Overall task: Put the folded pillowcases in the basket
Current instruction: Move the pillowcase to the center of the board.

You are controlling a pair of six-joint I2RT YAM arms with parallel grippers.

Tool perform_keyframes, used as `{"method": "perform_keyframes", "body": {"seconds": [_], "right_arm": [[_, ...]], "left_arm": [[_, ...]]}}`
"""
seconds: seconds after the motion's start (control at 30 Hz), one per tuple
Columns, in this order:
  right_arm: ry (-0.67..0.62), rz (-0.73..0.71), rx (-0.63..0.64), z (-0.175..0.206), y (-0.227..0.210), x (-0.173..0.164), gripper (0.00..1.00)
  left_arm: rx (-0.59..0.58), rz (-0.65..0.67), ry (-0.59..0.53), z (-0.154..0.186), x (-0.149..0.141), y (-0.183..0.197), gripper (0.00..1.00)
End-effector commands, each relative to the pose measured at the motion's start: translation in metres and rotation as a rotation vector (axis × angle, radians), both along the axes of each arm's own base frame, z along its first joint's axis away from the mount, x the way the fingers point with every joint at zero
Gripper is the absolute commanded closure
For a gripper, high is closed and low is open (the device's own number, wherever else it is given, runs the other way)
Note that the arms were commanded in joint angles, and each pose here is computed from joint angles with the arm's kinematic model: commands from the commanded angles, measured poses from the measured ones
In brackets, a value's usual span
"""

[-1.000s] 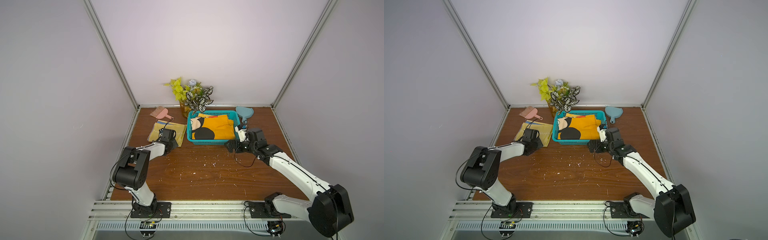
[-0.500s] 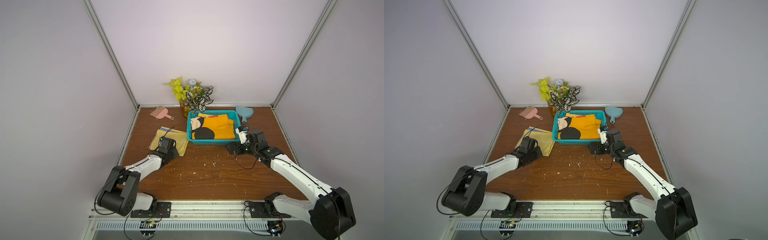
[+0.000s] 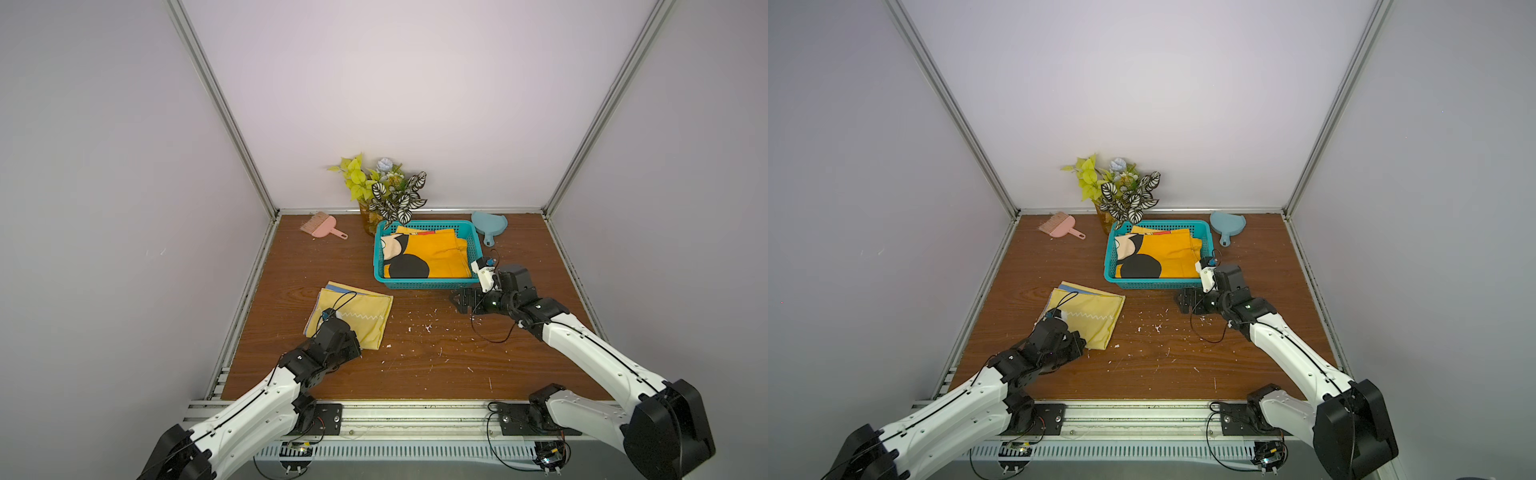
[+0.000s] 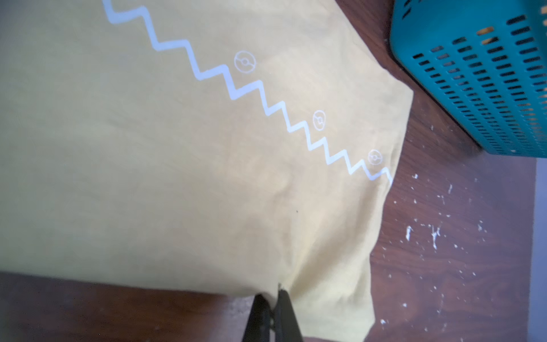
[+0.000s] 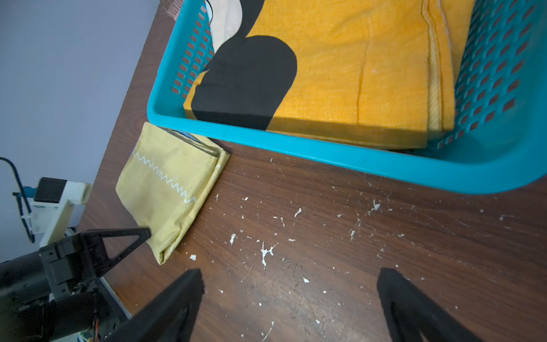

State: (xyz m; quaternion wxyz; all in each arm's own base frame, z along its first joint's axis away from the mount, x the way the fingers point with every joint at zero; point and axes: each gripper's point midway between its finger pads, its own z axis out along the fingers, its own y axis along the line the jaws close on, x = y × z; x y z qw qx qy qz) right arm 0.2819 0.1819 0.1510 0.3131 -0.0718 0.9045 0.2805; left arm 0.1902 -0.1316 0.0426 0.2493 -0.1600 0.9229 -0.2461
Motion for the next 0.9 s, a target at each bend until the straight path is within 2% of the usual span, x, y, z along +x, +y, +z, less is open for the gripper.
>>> {"method": "perform_keyframes", "body": {"seconds": [0.0,0.1,0.33,0.73,0.77,0.83,0.87], "right_arm": [[0.001,0.022,0.067,0.008,0.009,-0.005,0.01],[0.021,0.016,0.091,0.002,0.01,-0.009,0.01],[0.078,-0.008,0.089,-0.017,0.006,-0.017,0.01],[0.124,-0.017,0.083,-0.035,0.004,-0.021,0.01],[0.128,-0.018,0.081,-0.037,0.003,-0.022,0.01],[0.136,-0.024,0.073,-0.042,0.001,-0.024,0.01],[0.141,-0.027,0.068,-0.045,-0.001,-0.024,0.01]], "left_arm": [[-0.036,-0.053,0.058,0.002,-0.013,-0.013,1.0],[-0.022,-0.113,0.05,0.013,-0.011,-0.031,1.0],[-0.078,-0.318,0.027,0.033,-0.012,-0.112,1.0],[-0.056,-0.566,0.034,0.036,-0.027,-0.21,0.99],[-0.058,-0.587,0.041,0.033,-0.03,-0.217,0.95],[-0.056,-0.625,0.046,0.032,-0.035,-0.232,0.82],[-0.063,-0.646,0.048,0.032,-0.038,-0.239,0.7]]}}
